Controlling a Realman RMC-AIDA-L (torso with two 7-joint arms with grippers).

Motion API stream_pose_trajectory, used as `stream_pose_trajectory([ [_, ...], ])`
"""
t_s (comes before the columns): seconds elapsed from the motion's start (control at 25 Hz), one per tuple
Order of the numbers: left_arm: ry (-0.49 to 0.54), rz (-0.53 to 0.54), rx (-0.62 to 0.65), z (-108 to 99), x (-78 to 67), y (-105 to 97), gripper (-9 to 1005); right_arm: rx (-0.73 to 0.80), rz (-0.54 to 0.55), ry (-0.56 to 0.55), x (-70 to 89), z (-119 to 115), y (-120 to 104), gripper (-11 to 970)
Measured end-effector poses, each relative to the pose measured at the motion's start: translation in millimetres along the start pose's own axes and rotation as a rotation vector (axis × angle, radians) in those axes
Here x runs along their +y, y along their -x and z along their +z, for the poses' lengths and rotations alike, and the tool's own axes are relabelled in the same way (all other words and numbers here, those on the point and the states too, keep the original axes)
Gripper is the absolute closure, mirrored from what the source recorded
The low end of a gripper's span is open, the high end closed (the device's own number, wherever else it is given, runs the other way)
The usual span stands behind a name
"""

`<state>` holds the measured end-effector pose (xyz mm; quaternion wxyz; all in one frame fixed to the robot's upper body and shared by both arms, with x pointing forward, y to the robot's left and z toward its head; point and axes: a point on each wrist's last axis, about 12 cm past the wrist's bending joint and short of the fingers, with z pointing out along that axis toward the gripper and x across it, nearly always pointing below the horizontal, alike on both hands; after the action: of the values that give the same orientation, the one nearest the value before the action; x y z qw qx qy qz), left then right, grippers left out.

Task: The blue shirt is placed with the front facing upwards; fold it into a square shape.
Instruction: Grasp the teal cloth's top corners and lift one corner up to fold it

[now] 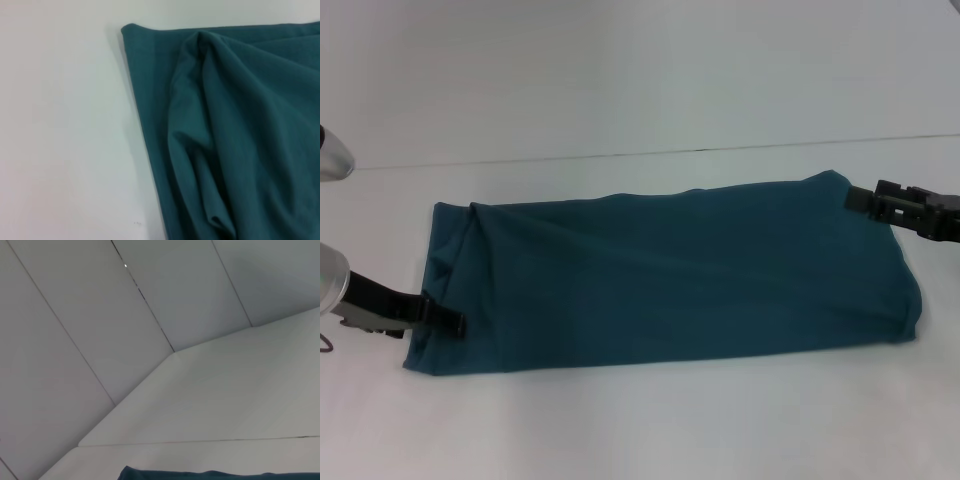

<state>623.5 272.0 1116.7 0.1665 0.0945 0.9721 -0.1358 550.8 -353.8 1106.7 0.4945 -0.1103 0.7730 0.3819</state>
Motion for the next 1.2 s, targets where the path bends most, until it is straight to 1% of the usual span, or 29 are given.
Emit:
stream_pose_trajectory([
  [0.44,-0.009,0.025,0.027,6,-8.1,-1,92,0.0,-0.001,0.0,-0.1,0,0,35],
  [1.2,-0.042,0.064,0.04,9,-22.2,5,92,-0.002,-0.002,-0.002,-0.5,-1,1,34],
])
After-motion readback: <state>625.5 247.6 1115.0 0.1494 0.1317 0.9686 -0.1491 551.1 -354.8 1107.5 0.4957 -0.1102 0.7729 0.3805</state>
